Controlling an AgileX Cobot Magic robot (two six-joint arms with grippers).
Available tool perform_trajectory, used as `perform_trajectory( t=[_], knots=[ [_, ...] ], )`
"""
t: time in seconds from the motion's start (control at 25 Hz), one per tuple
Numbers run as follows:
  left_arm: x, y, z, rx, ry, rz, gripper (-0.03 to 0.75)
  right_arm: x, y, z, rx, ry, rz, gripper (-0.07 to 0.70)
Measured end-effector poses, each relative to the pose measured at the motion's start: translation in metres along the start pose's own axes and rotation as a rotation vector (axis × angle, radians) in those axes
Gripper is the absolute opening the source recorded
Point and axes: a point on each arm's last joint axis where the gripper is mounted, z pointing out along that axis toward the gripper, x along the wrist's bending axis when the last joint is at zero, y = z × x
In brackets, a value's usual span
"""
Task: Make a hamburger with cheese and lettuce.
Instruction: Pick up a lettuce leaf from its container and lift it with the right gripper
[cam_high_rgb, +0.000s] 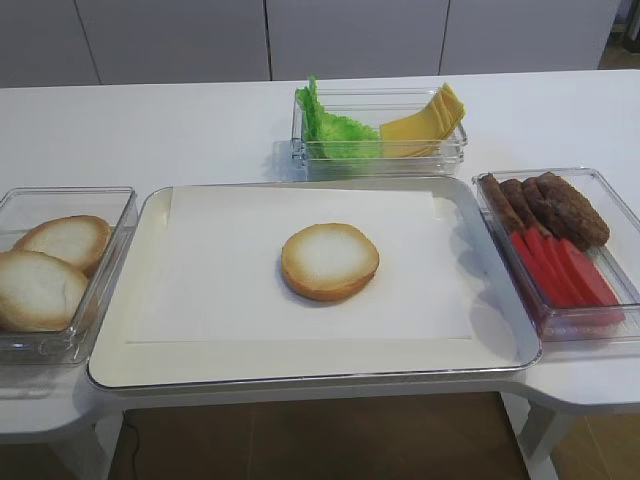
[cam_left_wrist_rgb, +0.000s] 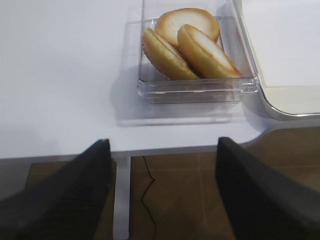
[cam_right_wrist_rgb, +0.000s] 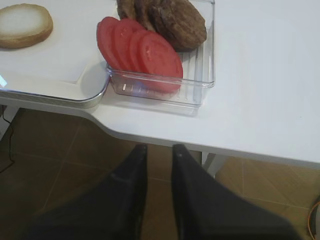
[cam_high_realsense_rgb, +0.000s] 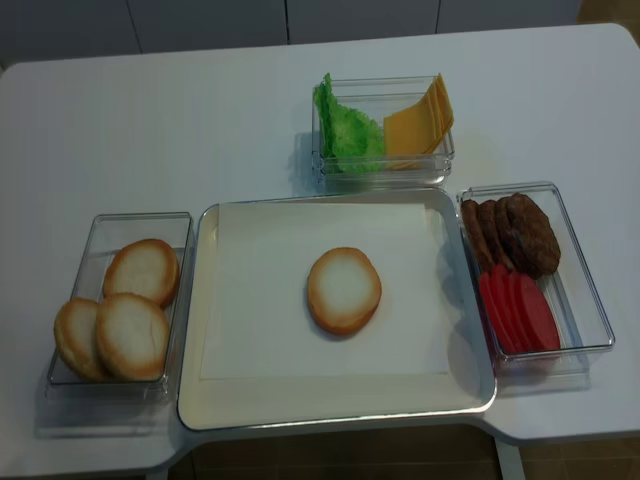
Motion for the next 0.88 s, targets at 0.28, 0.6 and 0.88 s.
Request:
perform_trajectory(
  t=[0.28, 0.6, 0.88],
  knots=[
    [0.0, 0.0, 0.0, 0.0, 0.0, 0.0, 0.477, 0.0, 0.0, 0.0, 0.0, 0.0, 0.0, 0.135],
    [0.0, 0.0002, 0.0, -0.002, -0.004, 0.002, 0.477, 0.0, 0.0, 0.0, 0.0, 0.0, 0.0, 0.135],
    [0.0, 0.0002, 0.0, -0.002, -0.004, 0.002, 0.477, 0.0, 0.0, 0.0, 0.0, 0.0, 0.0, 0.135]
  ],
)
